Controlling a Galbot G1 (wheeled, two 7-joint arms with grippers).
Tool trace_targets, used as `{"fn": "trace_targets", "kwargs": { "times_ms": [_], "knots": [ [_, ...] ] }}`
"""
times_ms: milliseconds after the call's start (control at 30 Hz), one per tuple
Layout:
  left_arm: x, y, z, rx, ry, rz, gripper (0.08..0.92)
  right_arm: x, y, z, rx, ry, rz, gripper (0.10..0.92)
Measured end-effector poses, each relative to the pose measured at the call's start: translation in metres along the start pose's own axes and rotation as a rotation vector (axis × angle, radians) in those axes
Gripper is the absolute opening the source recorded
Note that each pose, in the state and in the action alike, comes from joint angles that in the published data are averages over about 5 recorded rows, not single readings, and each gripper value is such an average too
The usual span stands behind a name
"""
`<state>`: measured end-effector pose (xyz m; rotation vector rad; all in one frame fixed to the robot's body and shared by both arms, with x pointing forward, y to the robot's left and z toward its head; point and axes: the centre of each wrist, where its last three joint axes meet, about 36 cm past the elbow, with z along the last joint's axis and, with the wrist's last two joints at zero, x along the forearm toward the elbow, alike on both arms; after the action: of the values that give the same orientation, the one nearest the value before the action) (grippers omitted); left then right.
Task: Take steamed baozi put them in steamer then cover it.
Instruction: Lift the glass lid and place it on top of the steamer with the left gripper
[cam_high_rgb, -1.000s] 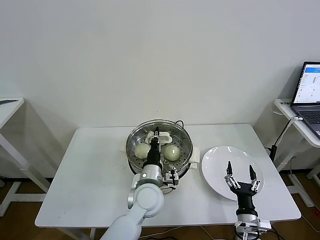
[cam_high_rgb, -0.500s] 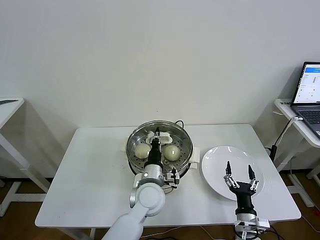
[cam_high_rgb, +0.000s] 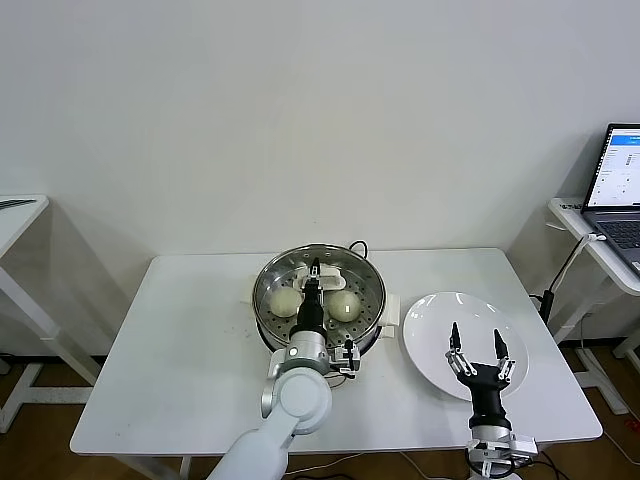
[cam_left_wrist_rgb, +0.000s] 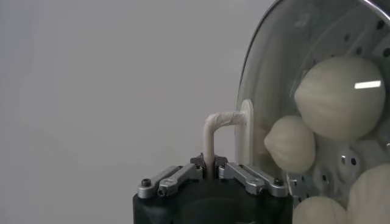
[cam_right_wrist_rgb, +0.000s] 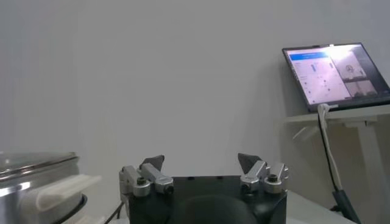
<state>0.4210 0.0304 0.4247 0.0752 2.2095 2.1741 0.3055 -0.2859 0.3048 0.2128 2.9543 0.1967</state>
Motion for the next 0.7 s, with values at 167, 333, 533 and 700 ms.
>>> {"fn": "trace_targets", "kwargs": {
  "times_ms": [167, 333, 533, 700],
  "knots": [
    [-0.0009, -0.0014, 0.001, -0.003, 0.0, 0.002, 0.188, 0.0006, -0.0002, -0.0001, 0.001, 0.001, -0.002, 0.823],
    [-0.001, -0.0047, 0.002, -0.009, -0.002, 0.006, 0.188, 0.0012, -0.0004, -0.0001, 0.002, 0.001, -0.003, 0.823],
    [-0.0016, -0.0058, 0.0028, -0.011, -0.005, 0.004, 0.188, 0.0012, -0.0003, -0.0006, 0.003, 0.0, -0.004, 0.823],
    [0.0004, -0.0058, 0.0049, -0.014, -0.01, 0.001, 0.221, 0.0011, -0.0006, -0.0007, 0.004, -0.001, -0.005, 0.823]
  ]
}}
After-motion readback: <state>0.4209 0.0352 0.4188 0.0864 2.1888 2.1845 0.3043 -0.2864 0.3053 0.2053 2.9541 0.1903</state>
